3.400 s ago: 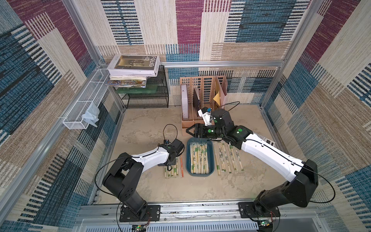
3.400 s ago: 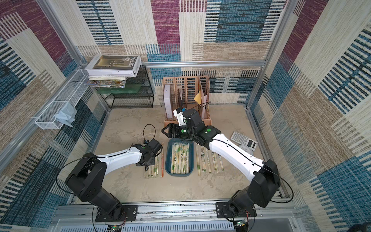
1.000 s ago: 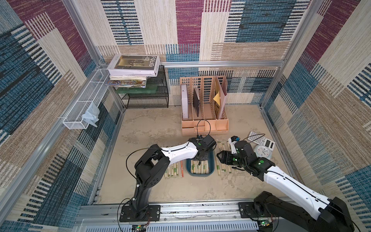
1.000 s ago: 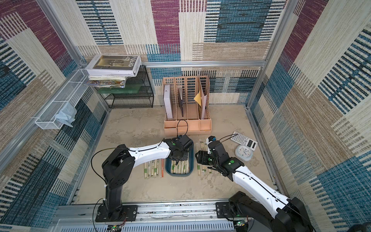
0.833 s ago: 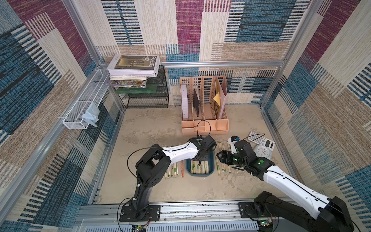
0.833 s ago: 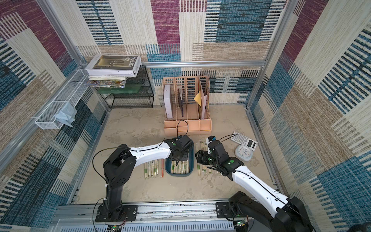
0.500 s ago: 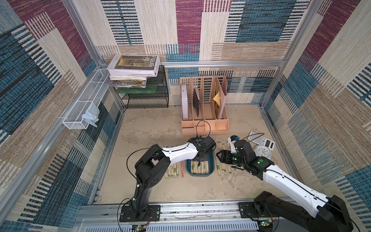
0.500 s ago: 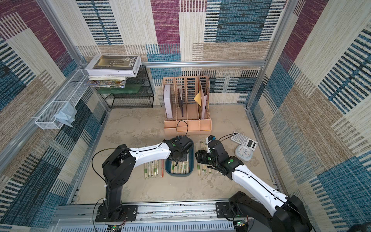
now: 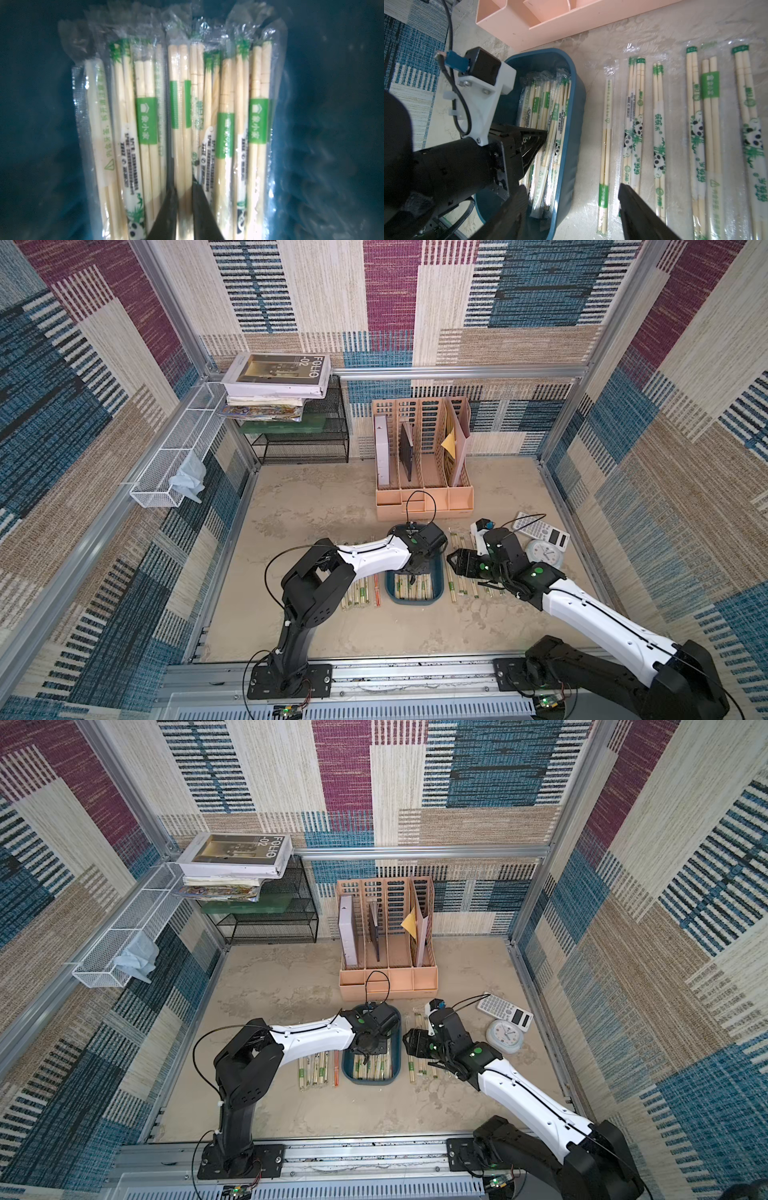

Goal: Take the paired disposable chopsticks out of the storage box
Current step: Pick up the paired disposable chopsticks from the storage box, then place the paired disposable chopsticks at the center of the board.

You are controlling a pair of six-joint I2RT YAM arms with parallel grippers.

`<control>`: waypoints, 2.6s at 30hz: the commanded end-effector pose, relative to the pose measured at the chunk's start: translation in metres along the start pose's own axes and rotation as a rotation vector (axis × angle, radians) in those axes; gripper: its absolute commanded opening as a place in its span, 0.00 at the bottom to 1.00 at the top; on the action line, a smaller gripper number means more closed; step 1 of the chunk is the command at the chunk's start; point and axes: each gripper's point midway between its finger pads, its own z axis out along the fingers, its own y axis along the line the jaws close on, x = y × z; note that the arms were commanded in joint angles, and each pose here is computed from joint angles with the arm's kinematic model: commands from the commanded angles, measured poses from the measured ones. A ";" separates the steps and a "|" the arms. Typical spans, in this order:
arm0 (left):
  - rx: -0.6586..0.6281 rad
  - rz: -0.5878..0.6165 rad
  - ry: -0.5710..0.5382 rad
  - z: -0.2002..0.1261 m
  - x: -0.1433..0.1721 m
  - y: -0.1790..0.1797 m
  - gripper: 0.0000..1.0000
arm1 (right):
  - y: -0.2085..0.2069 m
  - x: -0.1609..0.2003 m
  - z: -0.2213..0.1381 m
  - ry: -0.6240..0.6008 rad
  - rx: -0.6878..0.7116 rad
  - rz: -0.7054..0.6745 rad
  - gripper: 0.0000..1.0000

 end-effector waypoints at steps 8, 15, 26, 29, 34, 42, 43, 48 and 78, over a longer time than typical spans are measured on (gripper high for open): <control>0.026 0.011 -0.026 -0.023 -0.009 -0.001 0.11 | 0.004 -0.006 -0.002 -0.014 -0.011 -0.010 0.73; 0.045 0.012 -0.066 -0.043 -0.019 0.000 0.10 | 0.009 -0.005 -0.001 -0.004 -0.029 -0.013 0.73; 0.033 0.004 -0.146 -0.080 -0.033 0.027 0.05 | 0.038 -0.001 -0.001 0.018 -0.087 -0.070 0.73; 0.018 -0.011 -0.173 -0.093 -0.035 0.044 0.05 | 0.051 -0.001 -0.002 0.019 -0.103 -0.092 0.73; -0.037 -0.040 -0.195 -0.107 -0.025 0.089 0.05 | 0.073 0.002 0.002 0.035 -0.121 -0.133 0.73; -0.150 -0.174 -0.207 -0.107 0.009 0.183 0.05 | 0.102 0.012 0.013 0.070 -0.144 -0.183 0.73; -0.161 -0.187 -0.210 -0.107 0.012 0.191 0.05 | 0.104 0.013 0.015 0.073 -0.144 -0.188 0.73; -0.208 -0.240 -0.221 -0.102 0.025 0.225 0.07 | 0.114 0.017 0.019 0.088 -0.149 -0.208 0.73; -0.266 -0.206 -0.149 -0.053 0.018 0.236 0.25 | 0.108 0.025 0.021 0.103 -0.099 -0.213 0.73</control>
